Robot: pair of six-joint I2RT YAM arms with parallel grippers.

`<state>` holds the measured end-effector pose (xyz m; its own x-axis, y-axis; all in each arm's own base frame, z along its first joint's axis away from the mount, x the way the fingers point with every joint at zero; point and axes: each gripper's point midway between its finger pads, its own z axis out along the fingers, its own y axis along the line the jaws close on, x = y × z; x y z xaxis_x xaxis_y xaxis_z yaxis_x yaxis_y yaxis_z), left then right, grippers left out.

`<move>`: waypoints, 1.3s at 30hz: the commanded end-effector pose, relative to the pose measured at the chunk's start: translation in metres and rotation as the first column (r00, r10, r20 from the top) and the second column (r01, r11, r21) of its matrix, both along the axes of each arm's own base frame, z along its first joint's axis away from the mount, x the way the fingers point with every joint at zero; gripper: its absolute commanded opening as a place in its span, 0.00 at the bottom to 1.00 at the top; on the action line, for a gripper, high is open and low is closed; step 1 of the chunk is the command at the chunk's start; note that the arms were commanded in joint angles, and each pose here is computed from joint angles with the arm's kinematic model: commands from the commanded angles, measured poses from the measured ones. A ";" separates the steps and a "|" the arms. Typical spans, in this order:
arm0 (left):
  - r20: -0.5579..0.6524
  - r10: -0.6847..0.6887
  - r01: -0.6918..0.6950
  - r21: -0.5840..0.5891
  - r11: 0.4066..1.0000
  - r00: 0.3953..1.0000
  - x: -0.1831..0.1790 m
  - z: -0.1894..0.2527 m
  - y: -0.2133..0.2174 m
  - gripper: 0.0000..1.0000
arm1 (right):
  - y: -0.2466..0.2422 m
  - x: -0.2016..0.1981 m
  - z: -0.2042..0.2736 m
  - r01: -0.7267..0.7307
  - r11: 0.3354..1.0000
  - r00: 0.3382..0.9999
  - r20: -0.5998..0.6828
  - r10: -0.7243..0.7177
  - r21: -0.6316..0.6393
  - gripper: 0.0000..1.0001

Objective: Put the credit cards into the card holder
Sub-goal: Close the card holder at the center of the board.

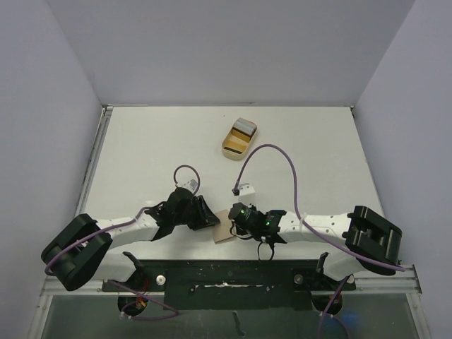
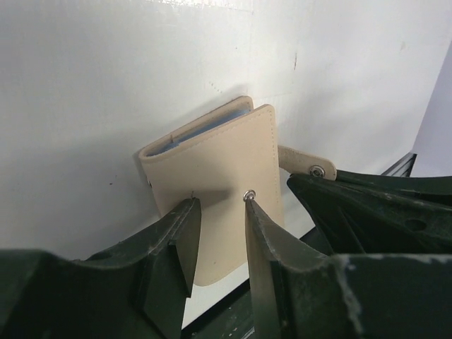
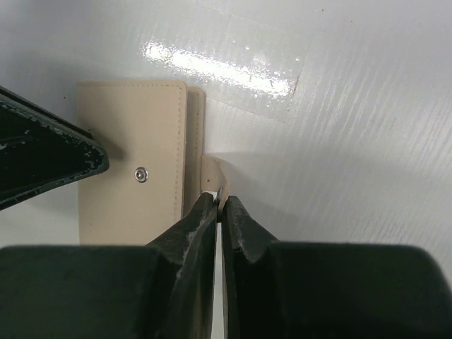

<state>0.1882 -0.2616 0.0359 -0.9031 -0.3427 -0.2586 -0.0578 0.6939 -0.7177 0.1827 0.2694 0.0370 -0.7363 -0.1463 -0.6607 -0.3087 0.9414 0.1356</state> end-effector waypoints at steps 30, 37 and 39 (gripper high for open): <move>0.015 0.061 -0.062 0.096 0.993 0.998 0.002 0.013 0.015 0.43 | 0.051 0.002 0.025 -0.116 0.982 0.993 0.006 0.116 0.146 0.06; -0.011 0.070 -0.067 0.141 0.988 0.998 -0.003 -0.004 0.023 0.44 | 0.045 0.000 0.006 -0.087 0.994 0.994 -0.055 0.090 0.066 0.07; -0.016 0.075 -0.071 0.157 0.985 0.997 -0.004 -0.008 0.027 0.45 | 0.044 -0.001 0.001 -0.083 0.995 0.994 -0.068 0.086 0.048 0.07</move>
<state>0.1762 -0.2355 0.0256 -0.8976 -0.3507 -0.2670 -0.1325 0.7924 -0.5955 0.1769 0.3025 0.0304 -0.7631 -0.2027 -0.6137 -0.3894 0.9020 0.1863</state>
